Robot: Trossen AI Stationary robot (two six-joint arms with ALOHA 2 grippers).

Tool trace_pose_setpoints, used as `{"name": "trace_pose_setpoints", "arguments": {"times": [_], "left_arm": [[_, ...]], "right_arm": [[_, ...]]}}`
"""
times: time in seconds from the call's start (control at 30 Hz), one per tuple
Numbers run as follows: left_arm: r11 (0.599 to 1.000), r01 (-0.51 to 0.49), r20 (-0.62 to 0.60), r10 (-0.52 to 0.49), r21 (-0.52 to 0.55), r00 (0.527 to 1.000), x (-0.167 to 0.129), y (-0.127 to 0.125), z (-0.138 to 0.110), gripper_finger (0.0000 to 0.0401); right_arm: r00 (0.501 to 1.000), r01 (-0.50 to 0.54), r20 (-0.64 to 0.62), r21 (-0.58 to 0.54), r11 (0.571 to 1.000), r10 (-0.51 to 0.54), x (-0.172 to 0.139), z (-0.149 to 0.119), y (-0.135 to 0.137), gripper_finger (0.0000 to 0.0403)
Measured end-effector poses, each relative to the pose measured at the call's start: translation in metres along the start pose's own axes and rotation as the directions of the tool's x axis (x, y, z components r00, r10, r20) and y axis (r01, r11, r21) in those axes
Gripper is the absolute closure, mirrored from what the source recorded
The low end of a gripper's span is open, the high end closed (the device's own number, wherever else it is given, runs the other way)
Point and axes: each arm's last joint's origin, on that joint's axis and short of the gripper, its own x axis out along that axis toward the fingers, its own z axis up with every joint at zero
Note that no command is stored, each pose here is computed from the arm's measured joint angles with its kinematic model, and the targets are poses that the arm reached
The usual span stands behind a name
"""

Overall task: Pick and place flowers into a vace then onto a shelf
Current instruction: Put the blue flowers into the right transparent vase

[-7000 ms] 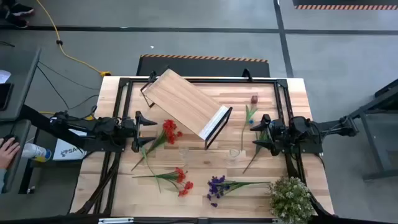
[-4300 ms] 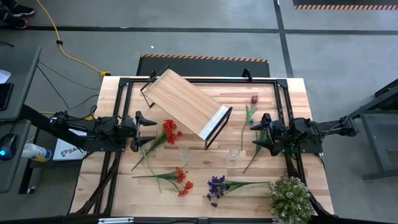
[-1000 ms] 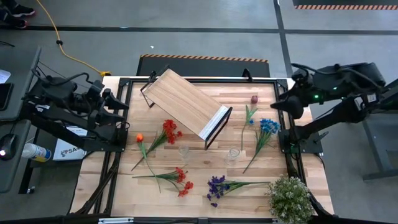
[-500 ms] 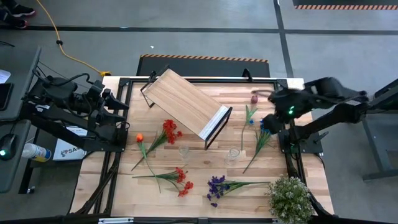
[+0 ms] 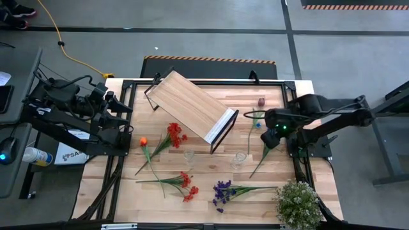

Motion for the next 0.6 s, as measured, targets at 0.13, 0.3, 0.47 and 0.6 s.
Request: {"name": "trace_pose_setpoints", "arguments": {"times": [0.13, 0.3, 0.47, 0.6], "left_arm": [[1.0, 0.0, 0.0, 0.0, 0.0, 1.0, 0.0, 0.0, 0.0, 0.0034], [0.999, 0.0, -0.001, 0.0, 0.034, 1.0, 0.0001, 0.0, -0.0001, 0.0034], [0.998, 0.0, -0.001, 0.0, 0.055, 1.0, 0.0001, 0.0, -0.0001, 0.0034], [0.998, -0.001, -0.001, 0.001, 0.057, 1.0, 0.0001, 0.0001, -0.0001, 0.0034]], "right_arm": [[1.0, 0.024, -0.006, 0.042, 0.999, -0.024, 0.0058, 0.0003, -0.0015, 0.011], [0.999, 0.033, 0.002, 0.116, 0.993, -0.034, 0.0067, 0.0005, -0.0021, 0.011], [0.999, 0.052, -0.006, 0.215, 0.975, -0.052, 0.0066, -0.0003, -0.0039, 0.011], [0.997, 0.07, -0.005, 0.294, 0.953, -0.071, 0.0065, -0.0007, -0.0055, 0.011]]}}
